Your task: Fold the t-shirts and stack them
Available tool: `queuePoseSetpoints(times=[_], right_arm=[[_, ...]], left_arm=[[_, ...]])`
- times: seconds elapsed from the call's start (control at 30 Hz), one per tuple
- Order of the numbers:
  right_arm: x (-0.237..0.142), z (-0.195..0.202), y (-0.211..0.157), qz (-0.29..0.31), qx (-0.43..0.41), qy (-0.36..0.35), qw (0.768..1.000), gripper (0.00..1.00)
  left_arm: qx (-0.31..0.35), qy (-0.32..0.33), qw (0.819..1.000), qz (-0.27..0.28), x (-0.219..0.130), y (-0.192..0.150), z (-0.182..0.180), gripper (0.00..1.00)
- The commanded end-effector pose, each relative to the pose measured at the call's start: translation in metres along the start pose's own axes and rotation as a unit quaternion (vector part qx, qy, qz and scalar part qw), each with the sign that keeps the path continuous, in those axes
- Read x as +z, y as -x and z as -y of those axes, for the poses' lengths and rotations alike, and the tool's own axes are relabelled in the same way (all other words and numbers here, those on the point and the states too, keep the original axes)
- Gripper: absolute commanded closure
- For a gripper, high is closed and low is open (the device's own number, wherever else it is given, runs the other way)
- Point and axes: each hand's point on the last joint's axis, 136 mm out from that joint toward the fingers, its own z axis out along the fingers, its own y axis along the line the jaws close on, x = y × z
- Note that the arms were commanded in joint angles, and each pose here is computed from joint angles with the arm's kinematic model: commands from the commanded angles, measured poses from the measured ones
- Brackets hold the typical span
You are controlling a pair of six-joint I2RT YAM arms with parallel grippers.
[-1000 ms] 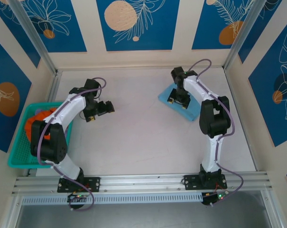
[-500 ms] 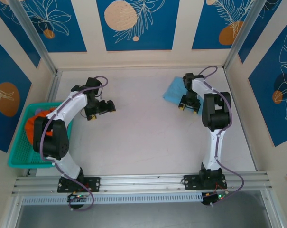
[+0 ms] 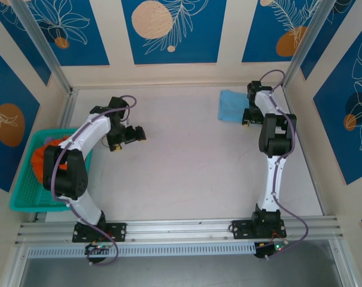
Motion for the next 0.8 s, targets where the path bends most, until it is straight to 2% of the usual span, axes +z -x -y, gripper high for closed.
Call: queuePoseSetpoints(times=[0.0,0.17,0.3,0.53,0.67,0.77], right_arm=[[0.015,0.052,0.04,0.057,0.041,-0.071,0.995,0.32],[-0.007,0.068,0.063,0.09,0.077,-0.069,0.991,0.31],[-0.017,0.063,0.06,0.085,0.1,-0.049,0.99,0.3],[-0.03,0.013,0.026,0.08,0.1,0.027,0.991,0.3],[-0.043,-0.028,0.01,0.072,0.097,0.099,0.988,0.32],[-0.04,-0.042,0.006,0.056,0.105,0.103,0.988,0.34]], left_arm=[[0.008,0.007,1.0,-0.012,-0.002,0.001,-0.002,0.0],[0.018,0.008,1.0,-0.008,-0.004,0.006,0.002,0.0],[0.024,0.007,1.0,-0.002,-0.008,0.01,0.004,0.0],[0.035,0.001,0.999,0.016,-0.017,0.008,0.004,0.0],[0.036,-0.003,0.999,0.027,-0.023,0.003,0.002,0.0],[0.032,-0.011,0.999,0.028,-0.023,-0.003,0.001,0.0]])
